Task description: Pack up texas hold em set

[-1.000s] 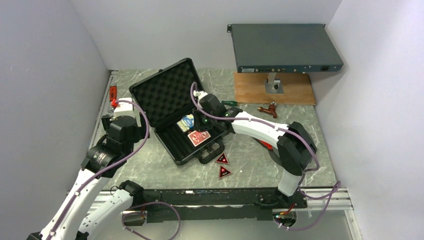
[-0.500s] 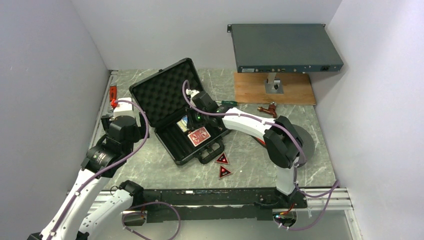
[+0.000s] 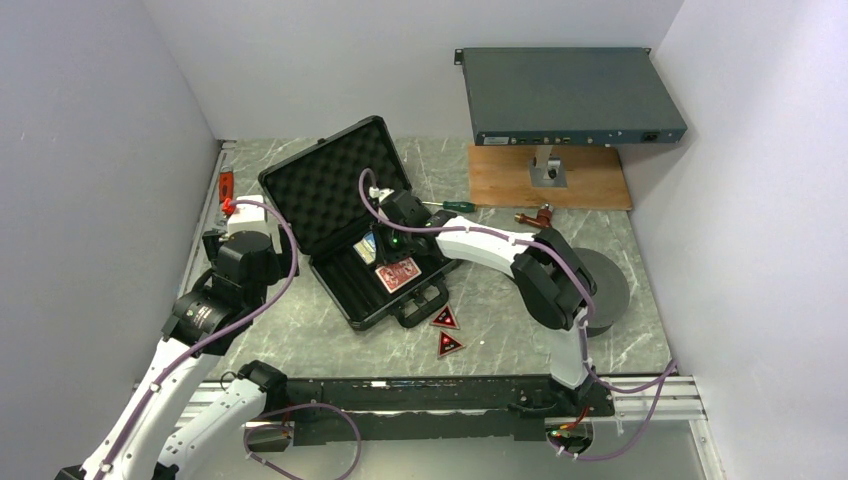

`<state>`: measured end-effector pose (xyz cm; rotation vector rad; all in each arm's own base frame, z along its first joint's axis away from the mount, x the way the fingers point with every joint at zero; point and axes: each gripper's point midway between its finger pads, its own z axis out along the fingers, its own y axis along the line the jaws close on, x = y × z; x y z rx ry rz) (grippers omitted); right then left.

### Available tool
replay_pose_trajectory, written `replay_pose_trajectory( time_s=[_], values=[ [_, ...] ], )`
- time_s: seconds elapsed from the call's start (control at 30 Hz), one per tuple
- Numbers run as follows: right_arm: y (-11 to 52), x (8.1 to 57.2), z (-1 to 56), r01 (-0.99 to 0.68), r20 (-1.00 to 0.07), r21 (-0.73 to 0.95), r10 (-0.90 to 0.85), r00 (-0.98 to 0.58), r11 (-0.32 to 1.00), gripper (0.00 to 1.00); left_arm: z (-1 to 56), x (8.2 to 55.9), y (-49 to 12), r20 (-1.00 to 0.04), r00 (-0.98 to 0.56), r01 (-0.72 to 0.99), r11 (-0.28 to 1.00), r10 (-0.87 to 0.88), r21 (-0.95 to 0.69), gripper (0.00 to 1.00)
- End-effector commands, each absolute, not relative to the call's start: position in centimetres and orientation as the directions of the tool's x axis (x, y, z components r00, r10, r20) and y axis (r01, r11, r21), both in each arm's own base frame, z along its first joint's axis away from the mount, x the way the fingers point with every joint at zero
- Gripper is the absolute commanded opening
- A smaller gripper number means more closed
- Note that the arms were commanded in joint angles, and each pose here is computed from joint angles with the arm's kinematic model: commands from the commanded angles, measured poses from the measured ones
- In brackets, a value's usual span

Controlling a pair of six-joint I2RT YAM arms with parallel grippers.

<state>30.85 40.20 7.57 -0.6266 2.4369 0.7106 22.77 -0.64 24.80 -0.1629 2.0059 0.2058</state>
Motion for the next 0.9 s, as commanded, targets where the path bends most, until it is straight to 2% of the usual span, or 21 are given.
replay_pose_trajectory(
  time_s=[0.0, 0.87],
  values=[
    [40.4, 32.1, 8.3, -0.56, -0.623, 0.32, -0.276, -0.732, 0.764, 0.19, 25.6, 23.1, -0.8, -0.916, -0.4, -0.207, 0.977, -0.037, 0.051, 0.97],
    [37.1, 30.3, 4.1, -0.518, -0.555, 0.257, -0.314, -0.77, 0.816, 0.19, 25.4, 23.2, -0.8, -0.912, -0.41, -0.207, 0.977, -0.034, 0.056, 0.97]
  ],
)
